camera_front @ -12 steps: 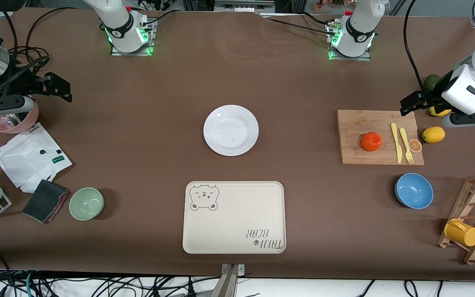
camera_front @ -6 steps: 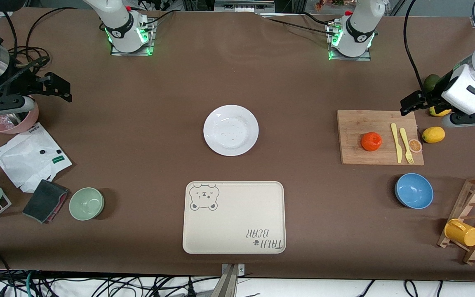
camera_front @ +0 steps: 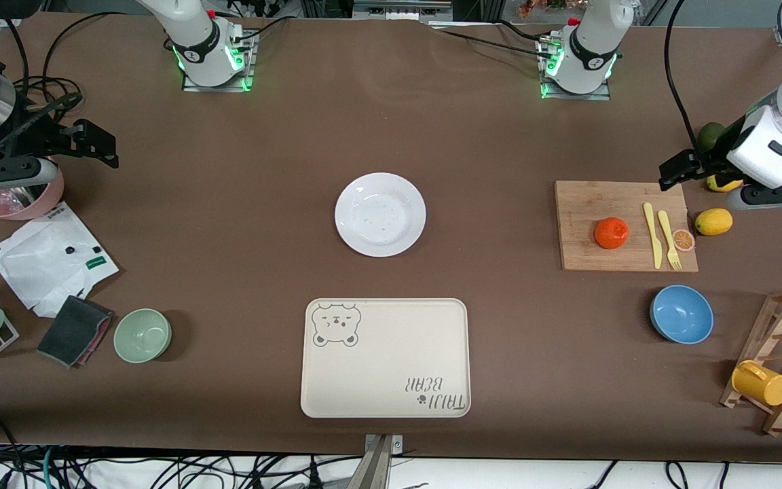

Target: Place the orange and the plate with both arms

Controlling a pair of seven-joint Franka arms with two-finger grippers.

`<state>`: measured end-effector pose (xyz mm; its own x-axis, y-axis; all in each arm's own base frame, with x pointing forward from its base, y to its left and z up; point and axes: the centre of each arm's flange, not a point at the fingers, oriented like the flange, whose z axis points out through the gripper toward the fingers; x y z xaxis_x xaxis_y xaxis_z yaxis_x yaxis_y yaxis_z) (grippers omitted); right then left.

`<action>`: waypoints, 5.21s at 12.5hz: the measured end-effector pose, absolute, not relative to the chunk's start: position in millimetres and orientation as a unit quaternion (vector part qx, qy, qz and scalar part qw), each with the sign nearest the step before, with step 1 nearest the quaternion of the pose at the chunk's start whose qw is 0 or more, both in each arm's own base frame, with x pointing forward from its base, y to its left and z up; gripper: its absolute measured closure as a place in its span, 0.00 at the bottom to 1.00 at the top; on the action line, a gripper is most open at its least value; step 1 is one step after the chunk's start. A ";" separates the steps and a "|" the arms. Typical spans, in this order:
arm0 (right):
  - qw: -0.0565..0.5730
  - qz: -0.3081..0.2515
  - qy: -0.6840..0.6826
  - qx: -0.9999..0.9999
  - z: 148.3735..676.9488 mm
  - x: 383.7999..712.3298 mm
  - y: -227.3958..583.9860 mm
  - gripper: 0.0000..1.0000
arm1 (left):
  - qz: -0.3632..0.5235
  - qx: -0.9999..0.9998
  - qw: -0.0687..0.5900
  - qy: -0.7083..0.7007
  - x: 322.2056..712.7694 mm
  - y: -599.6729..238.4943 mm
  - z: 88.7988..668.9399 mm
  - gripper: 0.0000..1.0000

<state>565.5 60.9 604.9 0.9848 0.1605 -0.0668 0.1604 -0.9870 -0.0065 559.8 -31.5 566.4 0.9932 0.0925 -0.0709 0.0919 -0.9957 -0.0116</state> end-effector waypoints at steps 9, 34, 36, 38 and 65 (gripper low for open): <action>0.001 0.034 -0.080 -0.996 604.9 565.3 60.9 0.00 | 0.036 -0.998 0.004 -0.046 559.8 -31.5 566.4 0.00; 0.001 0.034 -0.080 -0.996 604.8 565.6 60.2 0.00 | 0.098 -0.995 -0.002 -0.034 585.3 15.2 334.2 0.00; 0.001 0.034 -0.080 -0.996 604.8 565.6 60.2 0.00 | 0.079 -0.997 0.005 -0.025 575.9 14.2 293.0 0.00; 0.001 0.034 -0.080 -0.996 604.8 565.6 60.2 0.00 | 0.067 -0.998 0.003 -0.023 570.2 12.6 263.4 0.00; 0.001 0.033 -0.079 -0.996 604.8 565.7 59.7 0.00 | 0.117 -0.976 -0.007 -0.182 538.8 -321.2 295.5 0.20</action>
<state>565.7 59.7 604.8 0.9852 0.1578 -0.0665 0.1577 -0.9875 -0.0063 538.8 -321.2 295.5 0.9064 0.3542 -0.2304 0.3572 -0.9335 -0.0297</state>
